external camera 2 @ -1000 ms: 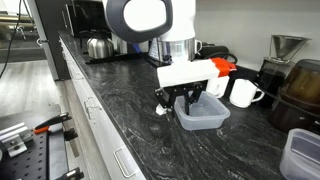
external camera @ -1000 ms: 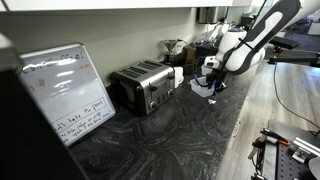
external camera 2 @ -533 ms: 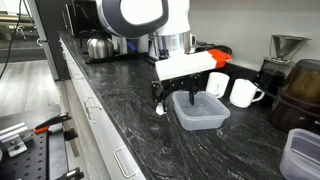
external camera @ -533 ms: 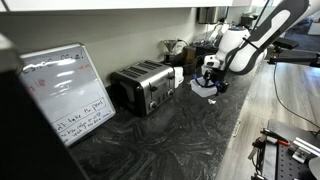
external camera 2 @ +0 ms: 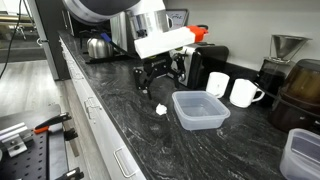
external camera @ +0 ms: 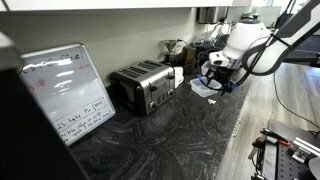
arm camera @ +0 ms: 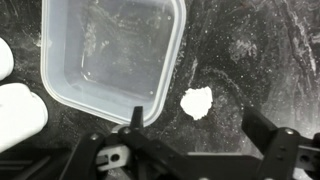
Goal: Pick the pen and place it in the bowl on the right, slide the bowl on the left to the right and then move the white cup to the left
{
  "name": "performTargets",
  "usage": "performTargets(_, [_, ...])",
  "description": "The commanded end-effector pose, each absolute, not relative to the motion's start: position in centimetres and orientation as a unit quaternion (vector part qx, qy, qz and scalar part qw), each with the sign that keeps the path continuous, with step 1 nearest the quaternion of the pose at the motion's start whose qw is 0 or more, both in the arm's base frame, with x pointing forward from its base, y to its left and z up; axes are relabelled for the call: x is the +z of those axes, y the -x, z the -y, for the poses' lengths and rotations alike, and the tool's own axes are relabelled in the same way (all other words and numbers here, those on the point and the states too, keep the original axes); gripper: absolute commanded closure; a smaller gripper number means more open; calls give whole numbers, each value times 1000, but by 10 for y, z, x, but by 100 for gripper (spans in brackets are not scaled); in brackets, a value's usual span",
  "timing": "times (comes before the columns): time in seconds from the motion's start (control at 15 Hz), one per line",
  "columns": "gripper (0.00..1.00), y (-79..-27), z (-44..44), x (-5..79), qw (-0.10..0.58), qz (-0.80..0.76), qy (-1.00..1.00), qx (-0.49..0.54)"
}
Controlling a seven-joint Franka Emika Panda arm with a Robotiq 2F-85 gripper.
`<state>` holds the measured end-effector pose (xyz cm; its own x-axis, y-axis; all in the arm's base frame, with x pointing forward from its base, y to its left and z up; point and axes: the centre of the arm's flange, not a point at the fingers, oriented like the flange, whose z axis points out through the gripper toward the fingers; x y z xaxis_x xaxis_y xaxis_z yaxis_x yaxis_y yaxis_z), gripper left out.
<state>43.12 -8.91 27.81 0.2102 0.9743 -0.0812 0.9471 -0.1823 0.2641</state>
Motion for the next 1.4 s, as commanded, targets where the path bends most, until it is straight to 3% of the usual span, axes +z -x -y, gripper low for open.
performTargets(0.0, [0, -405, 69, 295, 147, -650, -742, 67])
performTargets(0.53, [0, -400, -17, 284, 112, -765, -631, 69])
performTargets(1.27, [0, -458, -40, 311, 110, -632, -756, 131])
performTargets(1.33, [0, -438, -36, 312, 109, -654, -738, 126])
